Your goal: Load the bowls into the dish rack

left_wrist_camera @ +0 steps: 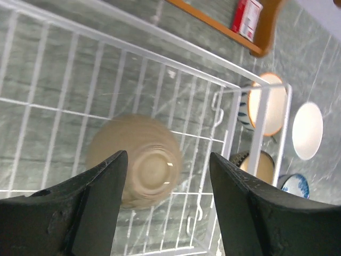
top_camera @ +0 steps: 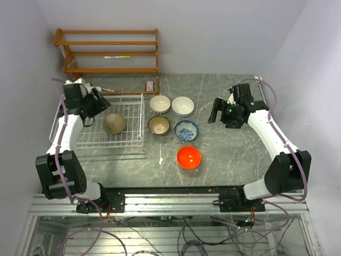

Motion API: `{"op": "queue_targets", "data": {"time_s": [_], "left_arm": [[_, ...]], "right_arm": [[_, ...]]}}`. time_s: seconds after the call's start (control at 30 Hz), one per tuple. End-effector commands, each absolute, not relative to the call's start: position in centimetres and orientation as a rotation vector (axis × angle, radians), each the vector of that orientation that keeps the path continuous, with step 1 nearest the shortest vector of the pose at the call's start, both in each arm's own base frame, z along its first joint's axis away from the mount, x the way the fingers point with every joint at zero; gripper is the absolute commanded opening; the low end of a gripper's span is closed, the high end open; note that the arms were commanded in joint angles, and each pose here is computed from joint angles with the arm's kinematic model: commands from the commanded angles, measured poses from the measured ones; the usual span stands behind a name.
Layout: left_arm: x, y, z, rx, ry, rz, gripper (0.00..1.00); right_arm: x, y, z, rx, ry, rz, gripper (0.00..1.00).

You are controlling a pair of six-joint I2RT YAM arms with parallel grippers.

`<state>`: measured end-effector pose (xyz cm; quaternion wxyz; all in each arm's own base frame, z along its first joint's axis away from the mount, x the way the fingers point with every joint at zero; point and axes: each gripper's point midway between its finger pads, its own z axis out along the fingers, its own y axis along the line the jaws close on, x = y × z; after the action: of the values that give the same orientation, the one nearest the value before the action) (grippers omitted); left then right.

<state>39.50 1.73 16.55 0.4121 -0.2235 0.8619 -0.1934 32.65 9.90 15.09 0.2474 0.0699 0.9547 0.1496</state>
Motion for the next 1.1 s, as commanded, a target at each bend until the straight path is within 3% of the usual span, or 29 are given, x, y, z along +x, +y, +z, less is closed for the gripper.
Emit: {"op": "queue_targets", "data": {"time_s": [0.0,0.2,0.6,0.77,1.07], "left_arm": [[39.3,-1.0,16.9,-0.398,2.290,-0.305,0.74],[41.3,-4.8,17.3,-0.259,2.324,-0.226,0.75],[42.0,-9.1,11.6,-0.144,2.466,-0.128,0.76],[41.1,-8.7,10.2,-0.157,2.487,-0.077,0.77],[39.1,-4.0,8.7,-0.322,2.496,0.238,0.83]], "right_arm": [[33.2,10.1,15.2,0.181,2.592,0.436,0.97],[33.0,10.1,15.2,0.178,2.594,0.434,0.97],[32.5,9.6,15.0,0.177,2.601,0.399,0.98],[32.3,9.4,14.7,0.177,2.606,0.390,0.98],[32.2,9.6,14.5,0.165,2.616,0.400,0.98]]}}
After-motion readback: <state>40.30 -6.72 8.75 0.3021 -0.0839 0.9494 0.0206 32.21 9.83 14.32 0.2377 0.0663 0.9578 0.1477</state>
